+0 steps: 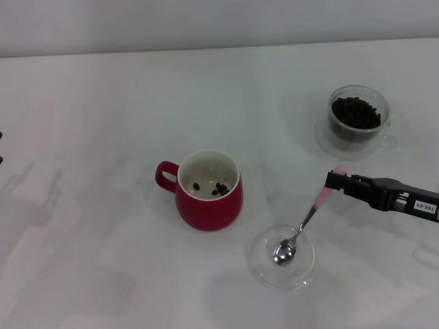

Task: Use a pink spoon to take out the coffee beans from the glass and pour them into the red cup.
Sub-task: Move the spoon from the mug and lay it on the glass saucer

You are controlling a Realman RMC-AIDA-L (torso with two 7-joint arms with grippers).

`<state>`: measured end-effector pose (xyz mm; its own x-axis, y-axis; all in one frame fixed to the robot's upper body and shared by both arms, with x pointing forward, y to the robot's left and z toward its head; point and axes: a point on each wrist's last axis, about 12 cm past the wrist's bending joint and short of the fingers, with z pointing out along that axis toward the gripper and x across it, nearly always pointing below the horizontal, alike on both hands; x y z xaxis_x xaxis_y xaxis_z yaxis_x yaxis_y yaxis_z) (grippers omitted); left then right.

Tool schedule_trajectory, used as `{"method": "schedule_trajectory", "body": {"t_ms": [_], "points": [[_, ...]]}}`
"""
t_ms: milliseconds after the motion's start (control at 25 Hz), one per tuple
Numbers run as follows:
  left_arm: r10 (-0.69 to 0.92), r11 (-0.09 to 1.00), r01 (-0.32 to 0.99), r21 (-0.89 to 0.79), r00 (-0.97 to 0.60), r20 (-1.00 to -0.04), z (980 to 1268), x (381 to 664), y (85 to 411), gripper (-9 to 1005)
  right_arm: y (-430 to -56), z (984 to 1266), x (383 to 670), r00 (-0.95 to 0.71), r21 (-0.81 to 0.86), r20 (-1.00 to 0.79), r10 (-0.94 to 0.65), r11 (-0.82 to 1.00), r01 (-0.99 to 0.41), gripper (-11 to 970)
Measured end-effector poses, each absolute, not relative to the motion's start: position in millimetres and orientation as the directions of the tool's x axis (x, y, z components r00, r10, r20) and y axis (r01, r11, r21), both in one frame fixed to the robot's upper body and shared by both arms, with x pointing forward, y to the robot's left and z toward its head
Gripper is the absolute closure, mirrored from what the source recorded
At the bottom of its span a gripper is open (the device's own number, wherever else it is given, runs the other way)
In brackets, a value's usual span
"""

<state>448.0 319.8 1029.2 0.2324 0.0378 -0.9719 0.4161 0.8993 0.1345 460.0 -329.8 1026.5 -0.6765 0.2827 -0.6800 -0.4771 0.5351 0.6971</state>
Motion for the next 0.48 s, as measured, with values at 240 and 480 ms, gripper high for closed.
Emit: {"method": "schedule_trajectory", "body": {"t_ms": [240, 480], "points": [[0.048, 0.902, 0.408, 0.142, 0.23, -0.972, 1029.2, 448.8, 322.1, 477, -328.3, 1023.1, 454.0, -0.709, 0.735, -0.638, 0.3, 0.512, -0.445, 813], [0.045, 0.9, 0.412, 0.14, 0.232, -0.972, 1029.3, 448.7, 320.9, 477, -324.3, 1021.3, 450.2, -0.758, 0.763, -0.595, 0.265, 0.482, -0.43, 813]]}}
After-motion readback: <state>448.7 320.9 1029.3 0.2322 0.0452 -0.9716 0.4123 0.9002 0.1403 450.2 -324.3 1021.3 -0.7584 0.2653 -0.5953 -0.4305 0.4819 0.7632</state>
